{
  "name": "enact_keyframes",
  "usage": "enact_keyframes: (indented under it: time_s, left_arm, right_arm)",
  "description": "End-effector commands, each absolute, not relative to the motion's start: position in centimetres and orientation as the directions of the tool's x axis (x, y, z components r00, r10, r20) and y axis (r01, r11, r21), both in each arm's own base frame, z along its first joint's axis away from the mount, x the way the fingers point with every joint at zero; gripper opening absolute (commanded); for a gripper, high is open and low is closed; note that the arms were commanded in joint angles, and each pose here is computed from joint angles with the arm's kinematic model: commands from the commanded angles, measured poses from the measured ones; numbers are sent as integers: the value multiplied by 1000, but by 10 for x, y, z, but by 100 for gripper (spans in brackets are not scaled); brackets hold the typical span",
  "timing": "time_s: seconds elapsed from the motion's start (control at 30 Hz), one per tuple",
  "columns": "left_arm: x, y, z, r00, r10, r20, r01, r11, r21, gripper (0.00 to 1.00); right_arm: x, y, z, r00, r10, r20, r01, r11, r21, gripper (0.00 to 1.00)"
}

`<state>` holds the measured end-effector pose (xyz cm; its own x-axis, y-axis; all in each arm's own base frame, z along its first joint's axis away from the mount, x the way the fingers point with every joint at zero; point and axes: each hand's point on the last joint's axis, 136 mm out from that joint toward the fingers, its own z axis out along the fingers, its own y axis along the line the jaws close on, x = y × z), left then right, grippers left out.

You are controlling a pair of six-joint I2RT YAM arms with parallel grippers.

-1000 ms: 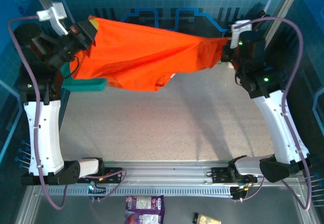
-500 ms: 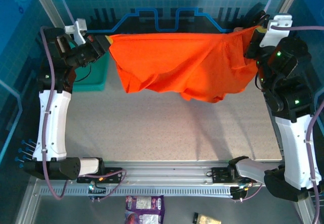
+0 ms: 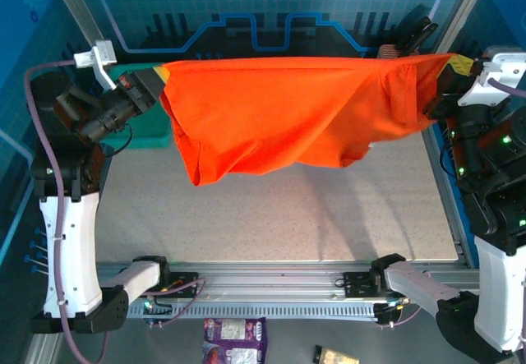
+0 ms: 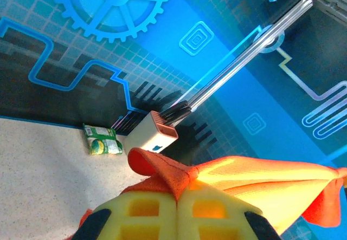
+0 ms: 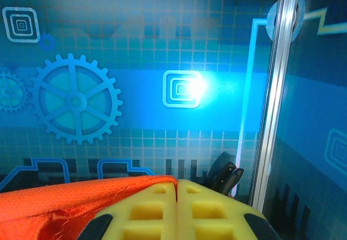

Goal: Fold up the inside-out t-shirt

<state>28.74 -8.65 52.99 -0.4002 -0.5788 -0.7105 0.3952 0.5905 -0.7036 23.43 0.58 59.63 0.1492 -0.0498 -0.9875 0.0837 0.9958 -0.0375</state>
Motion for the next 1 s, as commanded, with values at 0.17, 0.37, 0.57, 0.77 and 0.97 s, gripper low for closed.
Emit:
enact_keyframes:
  time_s: [0.17, 0.37, 0.57, 0.77, 0.97]
  left_arm:
    - [401, -72, 434, -542, -638, -547, 179, 548, -817, 0]
    - [468, -76, 441, -571, -644, -510, 206, 489, -848, 0]
    - [485, -76, 508, -522, -639, -565, 301, 482, -823, 0]
    - [467, -81, 502, -567, -601, -563, 283, 500, -819, 0]
    - [413, -85, 370, -718, -550, -427, 72, 551, -832, 0]
  right_arm:
    - [362, 24, 529, -73, -92, -993, 90, 991, -99, 0]
    - [423, 15, 521, -77, 25, -997, 94, 995, 18, 0]
    - [415, 13, 580, 47, 73, -996, 72, 994, 76, 0]
    - [375, 22, 574, 12, 70, -997, -4, 998, 70, 0]
    - [327, 54, 446, -301, 112, -947, -132, 979, 158, 0]
